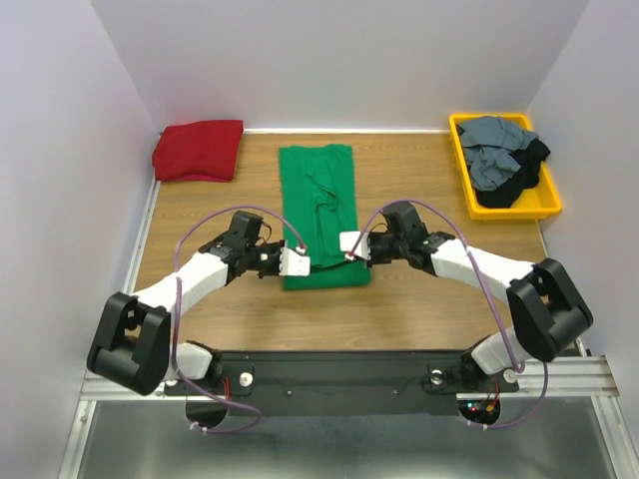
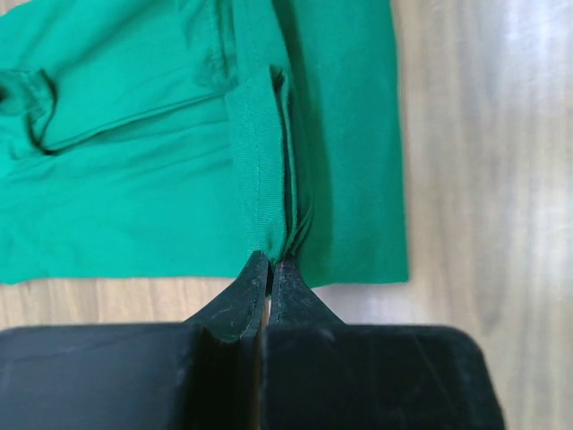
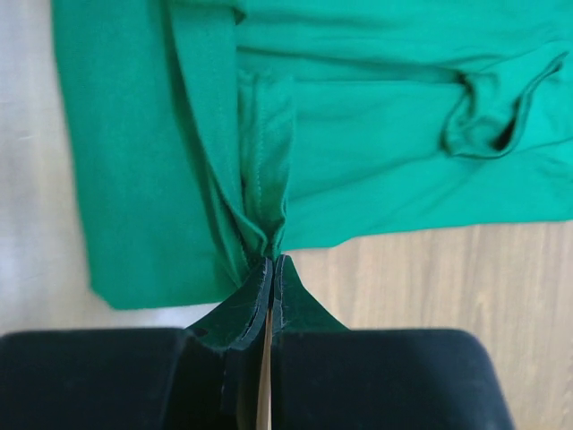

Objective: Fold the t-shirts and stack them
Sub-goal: Fold the tshirt

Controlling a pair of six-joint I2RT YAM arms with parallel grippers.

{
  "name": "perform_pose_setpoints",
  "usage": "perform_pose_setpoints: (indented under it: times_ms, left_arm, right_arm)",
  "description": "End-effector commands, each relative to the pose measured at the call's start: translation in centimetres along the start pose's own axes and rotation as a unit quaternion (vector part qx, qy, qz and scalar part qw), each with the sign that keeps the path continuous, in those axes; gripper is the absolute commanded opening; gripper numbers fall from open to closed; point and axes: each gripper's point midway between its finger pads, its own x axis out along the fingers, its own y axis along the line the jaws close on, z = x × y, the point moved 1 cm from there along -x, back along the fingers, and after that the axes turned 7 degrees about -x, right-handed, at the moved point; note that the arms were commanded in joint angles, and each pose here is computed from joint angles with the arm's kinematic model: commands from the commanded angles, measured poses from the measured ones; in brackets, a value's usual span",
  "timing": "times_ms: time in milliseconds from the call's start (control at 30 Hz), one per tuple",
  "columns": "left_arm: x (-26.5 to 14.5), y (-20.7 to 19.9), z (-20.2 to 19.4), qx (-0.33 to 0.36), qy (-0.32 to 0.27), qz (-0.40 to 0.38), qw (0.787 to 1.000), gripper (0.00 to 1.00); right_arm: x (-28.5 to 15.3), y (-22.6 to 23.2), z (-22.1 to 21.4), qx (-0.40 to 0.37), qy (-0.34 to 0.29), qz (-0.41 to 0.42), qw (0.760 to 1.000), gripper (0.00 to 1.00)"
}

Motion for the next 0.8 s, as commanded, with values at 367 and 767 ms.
perform_pose_setpoints:
  times_ms: [367, 767]
  left_arm:
    - [-0.3, 10.9, 0.7, 0.052, -0.025, 0.076, 0.995, 0.00]
    - [1.2, 16.5, -2.0, 0.015, -0.016, 0.082, 0.996, 0.00]
  right_arm:
    - [1.7, -10.0, -0.2, -0.066, -0.048, -0.085, 0.993, 0.01]
    - [4.4, -14.2, -4.0, -0.066, -0.039, -0.103, 0.992, 0.01]
